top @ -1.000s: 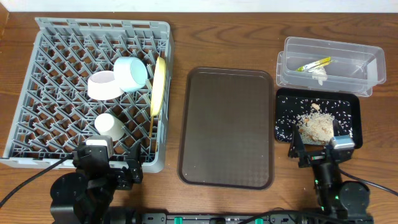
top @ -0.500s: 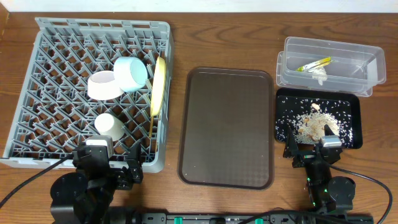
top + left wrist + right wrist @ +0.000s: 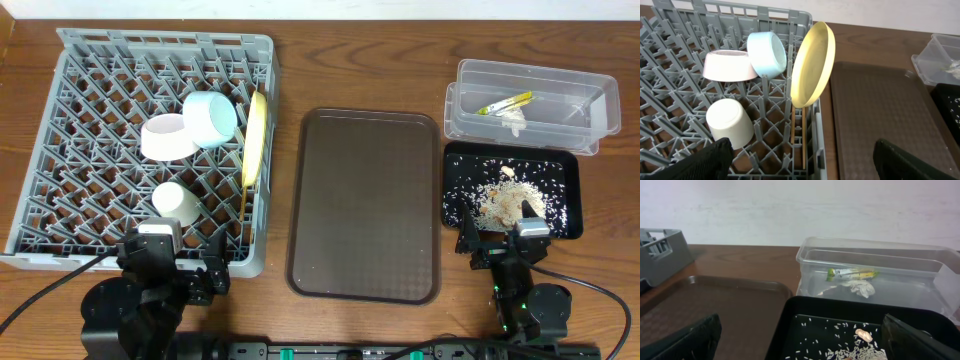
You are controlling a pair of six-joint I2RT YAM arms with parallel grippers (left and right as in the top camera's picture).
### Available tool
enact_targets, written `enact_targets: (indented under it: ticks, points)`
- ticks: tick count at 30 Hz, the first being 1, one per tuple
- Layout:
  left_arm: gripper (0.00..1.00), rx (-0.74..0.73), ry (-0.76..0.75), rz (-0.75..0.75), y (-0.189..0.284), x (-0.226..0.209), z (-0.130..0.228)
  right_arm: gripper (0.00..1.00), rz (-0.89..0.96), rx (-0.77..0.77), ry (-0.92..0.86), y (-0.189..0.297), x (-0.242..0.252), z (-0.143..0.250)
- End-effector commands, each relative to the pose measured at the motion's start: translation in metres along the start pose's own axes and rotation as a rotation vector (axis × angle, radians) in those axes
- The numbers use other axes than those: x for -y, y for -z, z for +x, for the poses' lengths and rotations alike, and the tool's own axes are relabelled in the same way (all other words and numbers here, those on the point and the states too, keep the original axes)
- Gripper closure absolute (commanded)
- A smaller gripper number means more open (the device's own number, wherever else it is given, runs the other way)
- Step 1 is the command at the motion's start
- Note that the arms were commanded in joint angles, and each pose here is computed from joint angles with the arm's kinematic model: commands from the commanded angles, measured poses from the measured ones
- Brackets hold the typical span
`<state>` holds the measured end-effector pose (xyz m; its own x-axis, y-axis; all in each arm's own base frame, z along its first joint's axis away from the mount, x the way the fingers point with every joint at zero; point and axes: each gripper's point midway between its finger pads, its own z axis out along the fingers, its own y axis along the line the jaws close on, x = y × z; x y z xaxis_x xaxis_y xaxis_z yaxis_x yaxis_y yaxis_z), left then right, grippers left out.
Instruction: Sort waste into correct bins and load items into the dishwasher
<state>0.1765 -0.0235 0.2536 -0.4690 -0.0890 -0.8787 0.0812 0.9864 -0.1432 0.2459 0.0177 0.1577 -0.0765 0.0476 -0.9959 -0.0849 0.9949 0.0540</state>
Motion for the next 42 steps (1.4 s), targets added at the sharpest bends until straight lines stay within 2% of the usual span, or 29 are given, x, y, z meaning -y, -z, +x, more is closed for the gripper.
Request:
enact_targets:
  ticks: [1, 6, 10, 15, 21, 26, 42]
  points:
    - [0.09, 0.000, -0.016, 0.003, 0.000, 0.000, 0.000, 0.01, -0.006, 0.000, 0.007, 0.000, -0.002, 0.001]
    - [0.09, -0.034, -0.018, -0.015, 0.003, -0.003, 0.018, 0.01, -0.006, 0.000, 0.007, 0.000, -0.002, 0.001]
    - [0.09, 0.021, -0.020, -0.009, -0.026, -0.010, 0.049, 0.01, -0.006, 0.000, 0.007, 0.000, -0.002, 0.001]
    - [0.09, 0.224, -0.036, 0.009, -0.074, -0.017, 0.055, 0.01, -0.006, 0.000, 0.007, 0.000, -0.002, 0.001]
    - [0.09, 0.429, -0.056, 0.004, -0.100, -0.024, 0.046, 0.01, -0.006, 0.000, 0.007, 0.000, -0.002, 0.001]
    - [0.09, 0.336, -0.044, -0.002, -0.110, -0.027, 0.068, 0.01, -0.006, 0.000, 0.007, 0.000, -0.002, 0.001]
    - [0.09, 0.330, -0.043, -0.003, -0.111, -0.027, 0.069, 0.01, -0.006, 0.000, 0.007, 0.000, -0.002, 0.001]
